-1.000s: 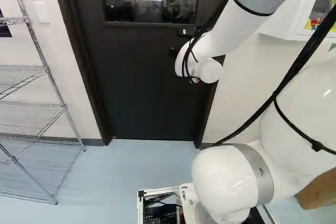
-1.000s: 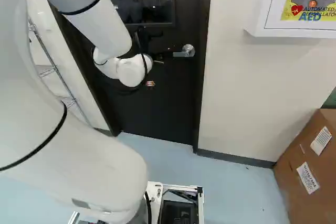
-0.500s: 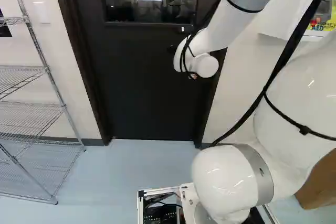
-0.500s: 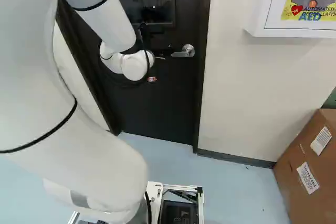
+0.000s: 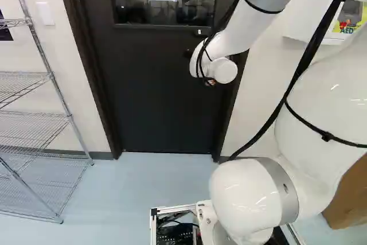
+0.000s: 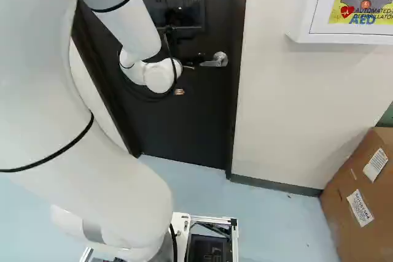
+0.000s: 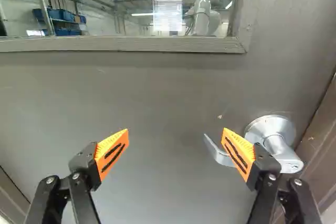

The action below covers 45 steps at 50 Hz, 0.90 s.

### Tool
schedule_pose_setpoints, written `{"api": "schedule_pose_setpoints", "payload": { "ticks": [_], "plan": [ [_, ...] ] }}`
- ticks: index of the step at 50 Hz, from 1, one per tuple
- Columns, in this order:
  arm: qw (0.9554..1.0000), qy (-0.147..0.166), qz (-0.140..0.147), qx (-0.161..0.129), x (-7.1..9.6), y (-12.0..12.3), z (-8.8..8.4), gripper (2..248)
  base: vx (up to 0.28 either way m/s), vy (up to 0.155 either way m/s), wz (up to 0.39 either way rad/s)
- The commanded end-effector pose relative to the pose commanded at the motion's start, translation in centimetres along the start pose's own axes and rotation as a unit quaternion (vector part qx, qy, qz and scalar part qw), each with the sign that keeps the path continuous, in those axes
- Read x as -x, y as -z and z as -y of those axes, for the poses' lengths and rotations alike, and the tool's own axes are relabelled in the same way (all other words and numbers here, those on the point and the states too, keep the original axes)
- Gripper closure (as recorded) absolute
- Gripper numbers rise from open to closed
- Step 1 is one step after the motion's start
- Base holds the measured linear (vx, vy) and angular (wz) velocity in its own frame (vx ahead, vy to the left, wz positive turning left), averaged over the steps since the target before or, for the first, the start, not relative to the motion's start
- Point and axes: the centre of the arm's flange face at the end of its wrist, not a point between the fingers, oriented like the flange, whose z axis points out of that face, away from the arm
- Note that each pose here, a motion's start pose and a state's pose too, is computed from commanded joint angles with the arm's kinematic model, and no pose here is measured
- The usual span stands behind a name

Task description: Open the door and move inside

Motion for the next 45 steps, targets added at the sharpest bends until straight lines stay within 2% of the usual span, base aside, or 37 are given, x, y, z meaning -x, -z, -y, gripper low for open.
{"api": "schedule_pose_setpoints", "payload": {
  "ticks": [27,45],
  "plan": [
    [0.9995,-0.001,0.030,0.008,2.6,-1.9,-0.8,3,0.000,0.000,0.000],
    [0.9986,-0.002,0.052,0.015,4.6,0.4,-1.3,3,0.000,0.000,0.000]
  ]
}}
